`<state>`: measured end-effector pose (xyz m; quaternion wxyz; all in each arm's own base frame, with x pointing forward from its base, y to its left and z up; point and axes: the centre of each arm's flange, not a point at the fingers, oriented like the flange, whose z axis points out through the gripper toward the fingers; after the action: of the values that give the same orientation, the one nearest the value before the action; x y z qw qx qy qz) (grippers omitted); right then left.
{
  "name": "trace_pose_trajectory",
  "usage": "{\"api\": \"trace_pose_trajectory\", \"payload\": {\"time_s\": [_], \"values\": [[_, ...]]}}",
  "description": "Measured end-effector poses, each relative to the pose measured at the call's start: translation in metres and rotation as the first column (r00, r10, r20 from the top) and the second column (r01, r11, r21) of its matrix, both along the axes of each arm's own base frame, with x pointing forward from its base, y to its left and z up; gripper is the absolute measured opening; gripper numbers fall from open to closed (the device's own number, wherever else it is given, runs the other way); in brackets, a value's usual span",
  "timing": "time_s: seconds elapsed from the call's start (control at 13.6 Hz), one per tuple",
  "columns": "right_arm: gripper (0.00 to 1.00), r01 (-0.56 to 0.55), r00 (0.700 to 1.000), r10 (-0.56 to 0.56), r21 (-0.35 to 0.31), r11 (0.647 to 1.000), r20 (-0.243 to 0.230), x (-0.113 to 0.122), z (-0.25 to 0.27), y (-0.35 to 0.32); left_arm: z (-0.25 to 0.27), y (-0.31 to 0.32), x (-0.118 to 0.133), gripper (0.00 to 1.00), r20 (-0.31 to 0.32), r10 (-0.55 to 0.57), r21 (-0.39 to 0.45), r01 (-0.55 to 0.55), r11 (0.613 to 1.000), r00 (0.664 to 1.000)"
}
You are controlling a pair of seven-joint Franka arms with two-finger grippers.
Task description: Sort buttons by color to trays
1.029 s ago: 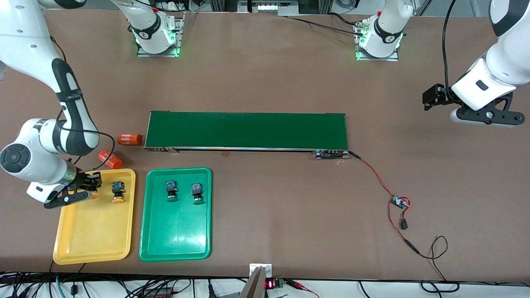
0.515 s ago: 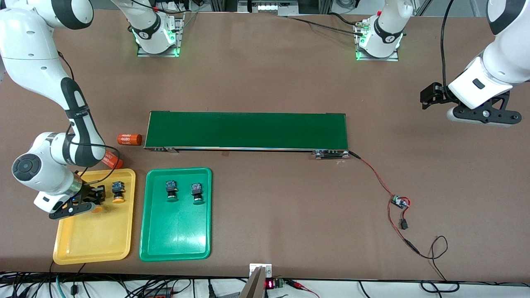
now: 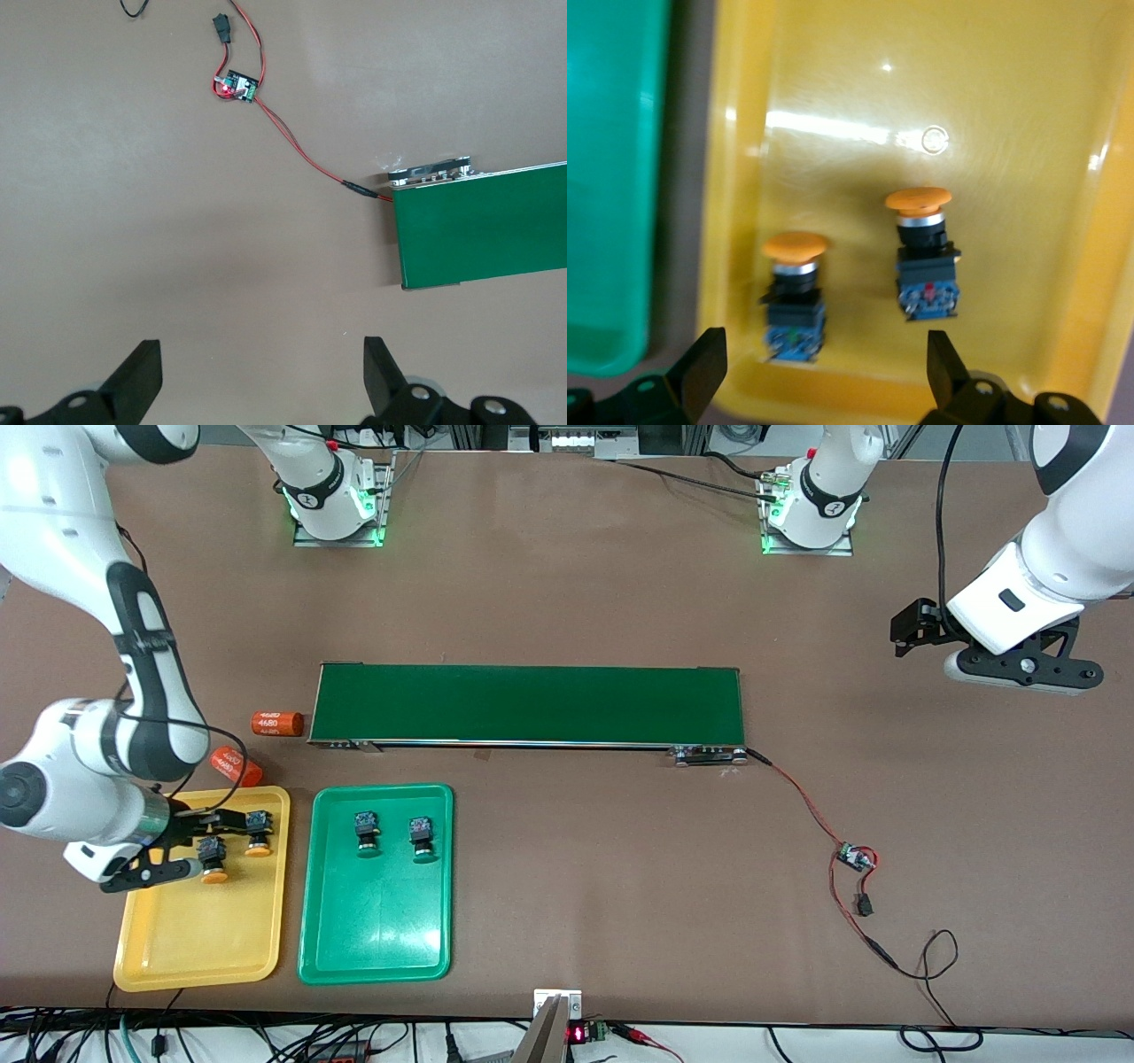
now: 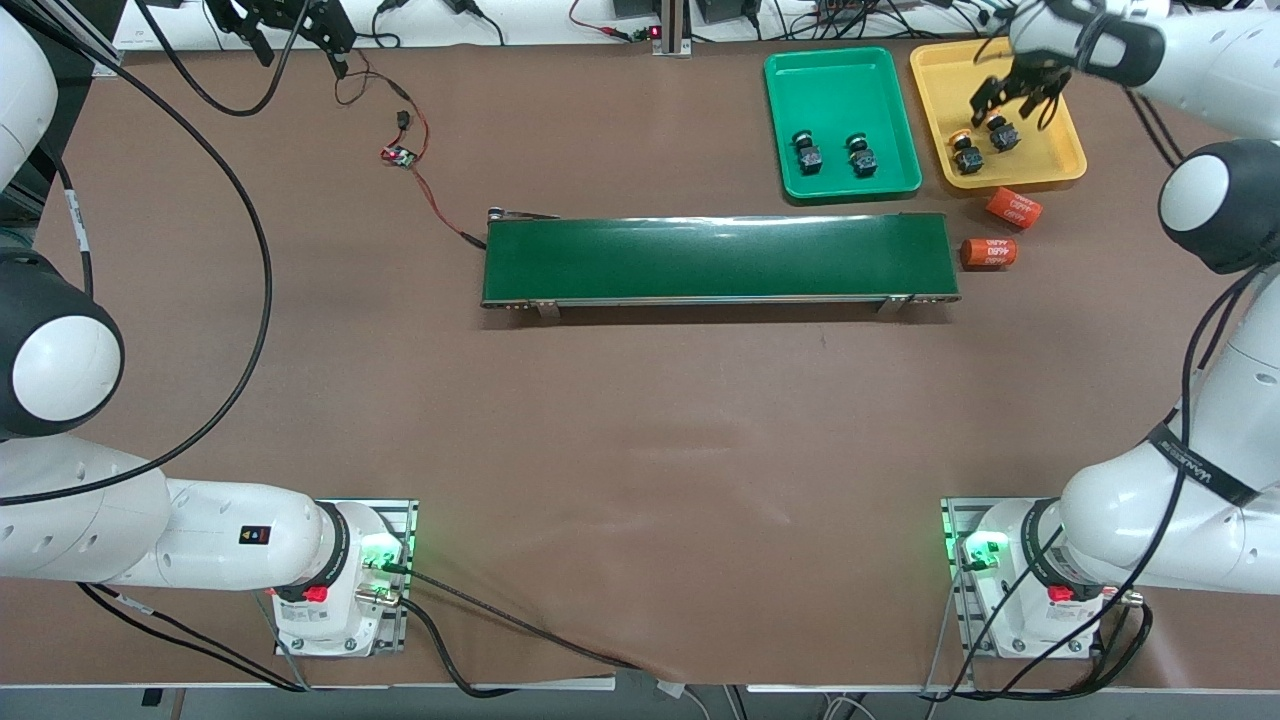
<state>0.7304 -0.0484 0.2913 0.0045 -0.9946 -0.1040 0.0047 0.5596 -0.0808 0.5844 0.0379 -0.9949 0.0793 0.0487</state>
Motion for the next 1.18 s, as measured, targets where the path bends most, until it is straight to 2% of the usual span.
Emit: {"api": "trace_pose_trajectory", "payload": {"time_s": [0.22,0.44,0.66,0.88,1.03,1.18], "values": [[1.0,-0.011,1.0,0.011,-0.016,1.0,0.022,-0.01,0.088,0.039,0.0,-0.002,0.0,1.0,-0.002,-0.003,0.0,0.003,1.0,1.0],[1.0,0.034,0.999,-0.034,-0.042,0.999,-0.014,-0.037,0.16,0.06,0.001,-0.003,-0.001,1.0,-0.002,-0.005,0.0,0.005,1.0,1.0],[1.0,0.07,0.997,-0.072,-0.059,0.996,-0.023,-0.068,0.225,0.062,0.001,-0.003,-0.001,1.0,-0.001,-0.006,0.0,0.006,1.0,1.0],[1.0,0.171,0.985,-0.171,-0.002,0.985,-0.027,-0.086,0.256,0.022,0.001,-0.003,-0.001,1.0,-0.001,-0.006,0.0,0.006,1.0,1.0],[1.0,0.207,0.977,-0.208,-0.018,0.978,-0.052,-0.096,0.265,0.005,0.001,-0.003,-0.001,1.0,-0.004,-0.006,0.0,0.006,1.0,1.0],[1.0,0.2,0.978,-0.201,-0.028,0.979,-0.055,-0.106,0.278,0.02,0.001,-0.003,-0.001,1.0,-0.007,-0.005,0.001,0.005,1.0,1.0]]}}
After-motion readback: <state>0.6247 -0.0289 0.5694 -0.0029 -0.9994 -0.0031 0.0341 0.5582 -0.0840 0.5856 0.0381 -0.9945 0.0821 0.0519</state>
